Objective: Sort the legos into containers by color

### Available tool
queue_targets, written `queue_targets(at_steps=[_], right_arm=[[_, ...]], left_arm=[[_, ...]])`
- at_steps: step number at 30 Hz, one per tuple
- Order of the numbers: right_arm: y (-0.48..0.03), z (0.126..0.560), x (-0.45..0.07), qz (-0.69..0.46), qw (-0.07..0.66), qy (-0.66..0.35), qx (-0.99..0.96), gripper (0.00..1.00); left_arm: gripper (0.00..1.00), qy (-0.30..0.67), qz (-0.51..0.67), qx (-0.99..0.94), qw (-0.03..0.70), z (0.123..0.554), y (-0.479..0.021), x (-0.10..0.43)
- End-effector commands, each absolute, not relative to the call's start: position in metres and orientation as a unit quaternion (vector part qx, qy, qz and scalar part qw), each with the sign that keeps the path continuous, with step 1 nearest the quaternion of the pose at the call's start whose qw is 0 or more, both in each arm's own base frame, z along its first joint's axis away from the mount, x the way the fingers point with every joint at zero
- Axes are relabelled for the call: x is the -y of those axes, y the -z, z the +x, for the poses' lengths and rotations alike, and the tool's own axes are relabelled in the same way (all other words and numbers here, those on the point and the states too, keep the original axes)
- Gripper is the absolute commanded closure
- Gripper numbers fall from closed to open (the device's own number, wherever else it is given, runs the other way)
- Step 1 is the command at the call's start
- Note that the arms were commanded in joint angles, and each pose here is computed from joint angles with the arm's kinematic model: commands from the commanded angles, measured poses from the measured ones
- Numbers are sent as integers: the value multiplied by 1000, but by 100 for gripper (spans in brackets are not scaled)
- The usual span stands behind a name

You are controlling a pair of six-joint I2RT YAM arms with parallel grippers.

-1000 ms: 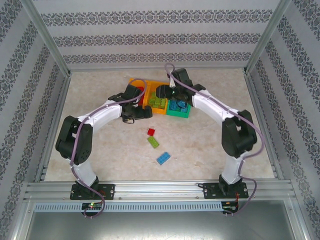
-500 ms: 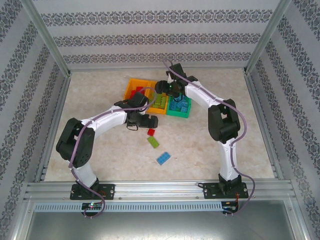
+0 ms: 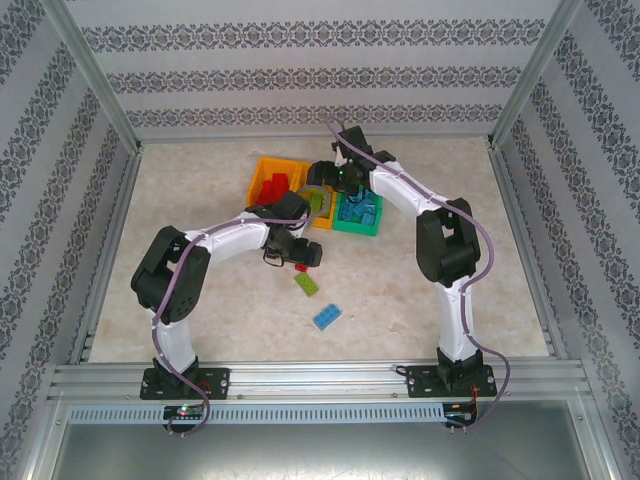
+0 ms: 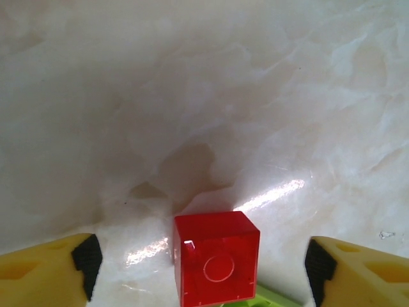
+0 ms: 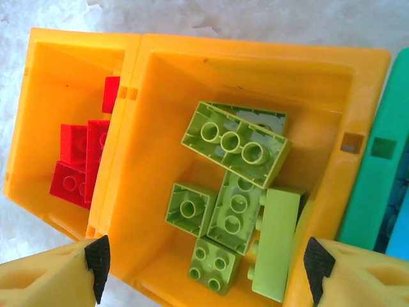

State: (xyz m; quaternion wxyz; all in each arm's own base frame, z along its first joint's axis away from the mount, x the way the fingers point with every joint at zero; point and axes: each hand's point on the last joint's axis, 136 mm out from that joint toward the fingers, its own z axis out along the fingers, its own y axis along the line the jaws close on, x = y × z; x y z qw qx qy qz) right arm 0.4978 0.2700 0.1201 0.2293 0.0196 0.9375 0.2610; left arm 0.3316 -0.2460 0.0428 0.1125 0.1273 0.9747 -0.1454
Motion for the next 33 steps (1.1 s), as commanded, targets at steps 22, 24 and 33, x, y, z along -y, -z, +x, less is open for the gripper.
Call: queue_targets(at_steps=[22, 24, 33], right_arm=[[-179, 462, -178, 71, 300, -230, -923, 18], [-175, 457, -176, 69, 296, -225, -926, 18], [-159, 426, -170, 41, 295, -212, -931, 17]], left_arm=[[65, 84, 139, -981, 102, 333, -32, 244], [65, 79, 137, -981, 111, 337, -38, 242], [66, 65, 115, -975, 181, 368, -89, 232]])
